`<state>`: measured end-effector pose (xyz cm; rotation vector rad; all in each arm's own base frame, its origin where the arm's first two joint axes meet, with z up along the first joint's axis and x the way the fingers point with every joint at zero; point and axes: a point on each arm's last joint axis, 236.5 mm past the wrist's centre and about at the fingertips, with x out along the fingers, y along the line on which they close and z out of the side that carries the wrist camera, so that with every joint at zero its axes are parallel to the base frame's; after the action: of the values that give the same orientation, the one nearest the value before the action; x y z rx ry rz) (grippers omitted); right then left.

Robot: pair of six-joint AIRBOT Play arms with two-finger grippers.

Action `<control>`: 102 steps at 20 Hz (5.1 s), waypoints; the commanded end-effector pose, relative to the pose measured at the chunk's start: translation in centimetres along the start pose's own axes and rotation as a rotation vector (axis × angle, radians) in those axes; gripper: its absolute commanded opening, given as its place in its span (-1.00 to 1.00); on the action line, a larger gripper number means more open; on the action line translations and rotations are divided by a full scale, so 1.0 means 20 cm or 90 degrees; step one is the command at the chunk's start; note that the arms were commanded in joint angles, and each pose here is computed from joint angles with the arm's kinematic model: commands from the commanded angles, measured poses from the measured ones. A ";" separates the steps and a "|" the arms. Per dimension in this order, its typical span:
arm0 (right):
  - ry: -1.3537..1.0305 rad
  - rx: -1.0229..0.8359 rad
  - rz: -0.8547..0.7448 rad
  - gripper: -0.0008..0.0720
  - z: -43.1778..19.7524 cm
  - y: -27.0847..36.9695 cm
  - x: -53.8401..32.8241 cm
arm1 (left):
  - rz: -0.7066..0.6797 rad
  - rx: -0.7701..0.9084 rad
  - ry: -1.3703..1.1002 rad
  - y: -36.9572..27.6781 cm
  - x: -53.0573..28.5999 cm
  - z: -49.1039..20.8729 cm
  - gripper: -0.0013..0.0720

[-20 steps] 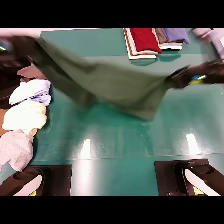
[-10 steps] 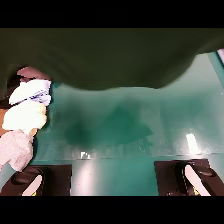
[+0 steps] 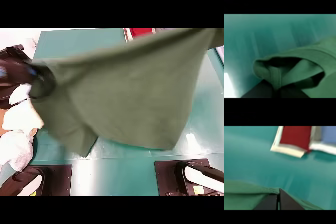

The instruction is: Fold the shirts.

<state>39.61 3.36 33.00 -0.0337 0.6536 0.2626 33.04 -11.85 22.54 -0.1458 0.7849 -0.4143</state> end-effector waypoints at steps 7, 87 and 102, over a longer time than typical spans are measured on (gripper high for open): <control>0.254 0.002 0.072 -0.02 -0.48 0.11 1.24 | 0.062 -0.057 0.076 0.46 0.92 -0.23 0.57; -0.310 -0.042 -0.166 -0.93 0.13 0.12 -1.17 | 0.076 0.166 -0.677 -0.53 -1.87 0.68 -0.89; 0.374 0.114 -0.053 -0.93 -0.99 -0.34 0.85 | -0.012 -0.164 0.111 0.62 0.86 -0.04 -0.89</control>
<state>40.49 -1.20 14.55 0.0106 1.1141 0.1039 44.32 -6.87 15.01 -0.3279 0.9066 -0.3272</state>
